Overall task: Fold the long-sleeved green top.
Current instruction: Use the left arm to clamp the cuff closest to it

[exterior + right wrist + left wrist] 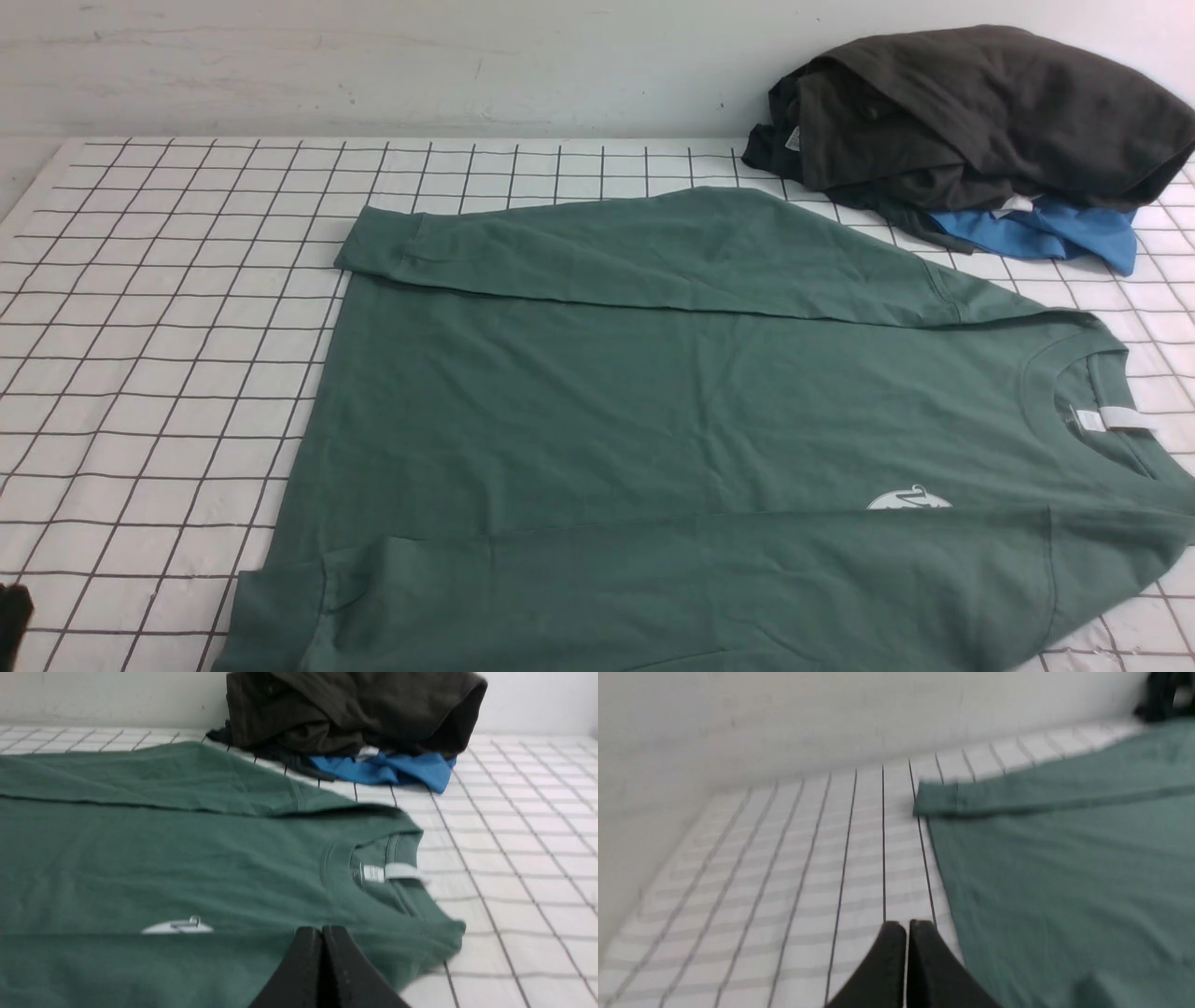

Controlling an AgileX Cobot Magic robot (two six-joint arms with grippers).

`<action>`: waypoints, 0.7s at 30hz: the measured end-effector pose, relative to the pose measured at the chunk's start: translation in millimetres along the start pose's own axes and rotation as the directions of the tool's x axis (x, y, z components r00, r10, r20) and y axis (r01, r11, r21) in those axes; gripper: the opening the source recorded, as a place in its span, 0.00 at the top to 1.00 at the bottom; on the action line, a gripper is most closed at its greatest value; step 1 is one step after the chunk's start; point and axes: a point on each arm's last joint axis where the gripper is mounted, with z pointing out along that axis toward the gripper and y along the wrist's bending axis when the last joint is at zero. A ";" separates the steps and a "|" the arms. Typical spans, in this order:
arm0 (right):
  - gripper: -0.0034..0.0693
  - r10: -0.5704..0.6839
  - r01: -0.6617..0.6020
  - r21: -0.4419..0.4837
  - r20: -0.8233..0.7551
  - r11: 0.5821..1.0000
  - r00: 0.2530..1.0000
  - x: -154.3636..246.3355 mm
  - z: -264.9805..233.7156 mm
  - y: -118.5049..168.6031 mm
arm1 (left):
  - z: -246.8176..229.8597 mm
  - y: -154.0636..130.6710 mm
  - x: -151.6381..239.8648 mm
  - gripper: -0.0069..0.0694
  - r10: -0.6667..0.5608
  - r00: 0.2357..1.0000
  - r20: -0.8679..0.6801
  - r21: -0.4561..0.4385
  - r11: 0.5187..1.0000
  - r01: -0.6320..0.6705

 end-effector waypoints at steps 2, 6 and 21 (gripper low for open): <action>0.97 0.001 -0.001 -0.004 0.180 1.000 0.984 -16.4 -1.5 0.4 | -1.0 0.5 -13.4 0.92 0.000 0.989 0.147 -0.005 1.000 0.000; 0.97 0.056 -0.038 -0.043 0.570 0.998 0.819 -52.0 -16.3 1.2 | -8.2 1.3 -37.8 0.92 -0.004 0.910 0.415 -0.012 1.000 0.010; 0.97 0.085 -0.070 -0.050 0.432 0.996 0.898 -149.2 0.3 -5.0 | 12.2 9.9 -160.2 0.92 -0.089 0.924 0.373 0.029 0.996 0.084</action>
